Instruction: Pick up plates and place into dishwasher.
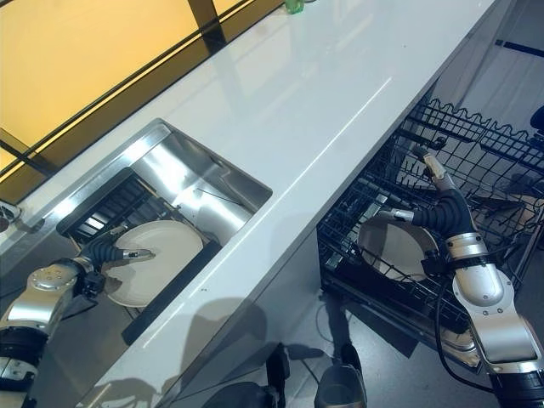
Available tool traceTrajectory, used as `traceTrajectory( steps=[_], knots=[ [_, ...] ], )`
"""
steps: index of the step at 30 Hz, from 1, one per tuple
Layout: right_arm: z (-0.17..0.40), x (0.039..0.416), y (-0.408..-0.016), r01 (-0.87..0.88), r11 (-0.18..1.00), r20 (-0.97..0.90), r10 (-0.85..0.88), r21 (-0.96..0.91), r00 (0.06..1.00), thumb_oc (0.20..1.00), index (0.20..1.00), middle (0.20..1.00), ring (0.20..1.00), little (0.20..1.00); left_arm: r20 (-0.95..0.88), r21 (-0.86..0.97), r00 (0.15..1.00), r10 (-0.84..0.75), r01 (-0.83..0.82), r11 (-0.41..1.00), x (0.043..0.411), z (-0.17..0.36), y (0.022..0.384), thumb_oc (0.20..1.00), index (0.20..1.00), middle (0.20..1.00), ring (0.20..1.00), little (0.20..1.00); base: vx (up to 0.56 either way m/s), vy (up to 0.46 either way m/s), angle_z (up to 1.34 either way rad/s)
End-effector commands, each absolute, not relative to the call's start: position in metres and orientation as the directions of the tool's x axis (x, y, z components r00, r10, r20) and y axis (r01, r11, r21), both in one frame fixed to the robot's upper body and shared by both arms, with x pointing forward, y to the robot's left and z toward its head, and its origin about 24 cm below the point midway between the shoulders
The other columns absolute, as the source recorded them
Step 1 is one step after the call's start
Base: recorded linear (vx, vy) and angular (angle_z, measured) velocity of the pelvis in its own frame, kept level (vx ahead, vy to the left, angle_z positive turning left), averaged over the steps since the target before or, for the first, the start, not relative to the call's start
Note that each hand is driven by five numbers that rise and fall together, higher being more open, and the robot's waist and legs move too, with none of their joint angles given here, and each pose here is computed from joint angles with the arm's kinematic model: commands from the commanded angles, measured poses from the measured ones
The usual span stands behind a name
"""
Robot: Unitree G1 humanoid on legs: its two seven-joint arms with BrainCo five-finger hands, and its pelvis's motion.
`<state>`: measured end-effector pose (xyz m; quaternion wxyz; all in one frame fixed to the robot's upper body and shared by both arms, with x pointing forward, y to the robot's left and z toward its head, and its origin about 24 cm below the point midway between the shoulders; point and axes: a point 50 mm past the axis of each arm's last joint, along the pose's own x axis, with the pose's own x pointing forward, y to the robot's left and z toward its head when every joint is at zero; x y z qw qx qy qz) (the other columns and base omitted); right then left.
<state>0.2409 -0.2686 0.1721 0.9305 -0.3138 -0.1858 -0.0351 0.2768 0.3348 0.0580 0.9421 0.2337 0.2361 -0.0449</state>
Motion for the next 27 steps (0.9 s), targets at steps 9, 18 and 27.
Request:
traceTrajectory(
  steps=[9,18,27],
  knots=[
    [0.189,0.232,-0.260,0.163,0.815,0.447,0.128,-0.556,0.886,1.000,1.000,1.000,1.000,1.000,-0.588,0.142,0.685,-0.429,0.610,0.780,0.243,0.045,0.292,0.896,0.896,0.896,0.896,0.896,0.00,-0.043,0.10],
    [0.182,0.225,-0.266,0.173,0.834,0.436,0.089,-0.525,0.895,1.000,1.000,1.000,1.000,1.000,-0.520,0.172,0.667,-0.534,0.694,0.699,0.236,0.080,0.282,0.256,0.256,0.256,0.256,0.256,0.00,-0.047,0.10],
    [0.176,0.223,-0.266,0.182,0.843,0.429,0.063,-0.506,0.901,1.000,1.000,1.000,1.000,1.000,-0.521,0.124,0.605,-0.602,0.752,0.648,0.229,0.082,0.272,0.200,0.200,0.200,0.200,0.200,0.00,-0.022,0.06]
  ],
)
